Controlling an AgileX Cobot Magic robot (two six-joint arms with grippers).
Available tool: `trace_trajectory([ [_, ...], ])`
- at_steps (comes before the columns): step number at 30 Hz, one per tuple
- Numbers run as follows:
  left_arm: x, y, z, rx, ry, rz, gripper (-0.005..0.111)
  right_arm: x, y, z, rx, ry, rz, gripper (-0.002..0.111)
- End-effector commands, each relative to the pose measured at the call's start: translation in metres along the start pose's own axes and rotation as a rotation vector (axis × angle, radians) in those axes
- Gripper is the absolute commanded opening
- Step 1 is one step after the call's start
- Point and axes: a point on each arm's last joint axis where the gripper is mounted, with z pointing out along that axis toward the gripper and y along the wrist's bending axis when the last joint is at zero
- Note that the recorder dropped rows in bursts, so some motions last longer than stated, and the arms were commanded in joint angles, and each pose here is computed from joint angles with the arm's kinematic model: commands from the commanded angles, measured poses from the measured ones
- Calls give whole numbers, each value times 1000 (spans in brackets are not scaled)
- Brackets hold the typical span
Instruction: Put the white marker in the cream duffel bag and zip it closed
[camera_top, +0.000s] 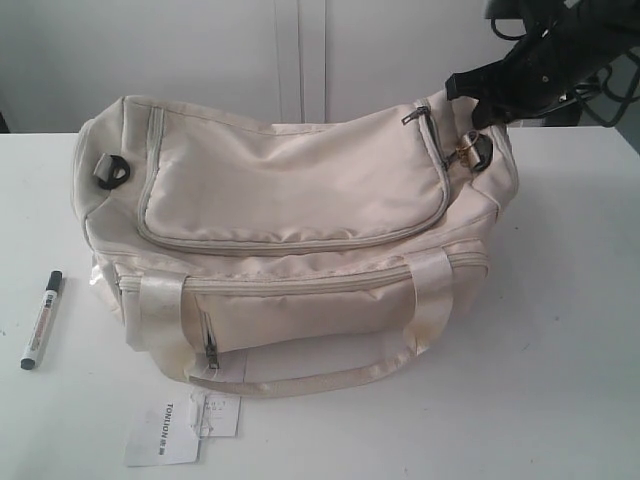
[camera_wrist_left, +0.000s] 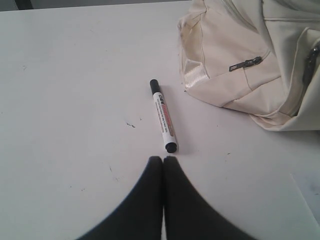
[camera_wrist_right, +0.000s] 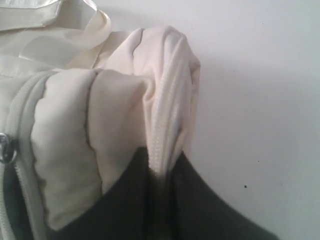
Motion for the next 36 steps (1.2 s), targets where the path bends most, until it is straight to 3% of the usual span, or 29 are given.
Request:
trace_trajectory([
  [1,2,0,0,1,4,-6,0,-3,-4,-2,7,-24,-26,0],
  [16,1,0,0,0,-4,-10,0,-5,-5,-2,14,-48,-23,0],
  [21,-1,-4,0,47,-19,-224,0,-5,-5,-2,14,-48,-23,0],
  [27,-15,-3,-1,83,-163,-550,0,-6,-5,-2,17,-59,-23,0],
  [32,-30,2,-5,74,-344,-570,0,-6,-5,-2,17,-59,-23,0],
  [36,-32,2,-7,66,-334,-516,0,-6,-5,-2,17,-59,-23,0],
])
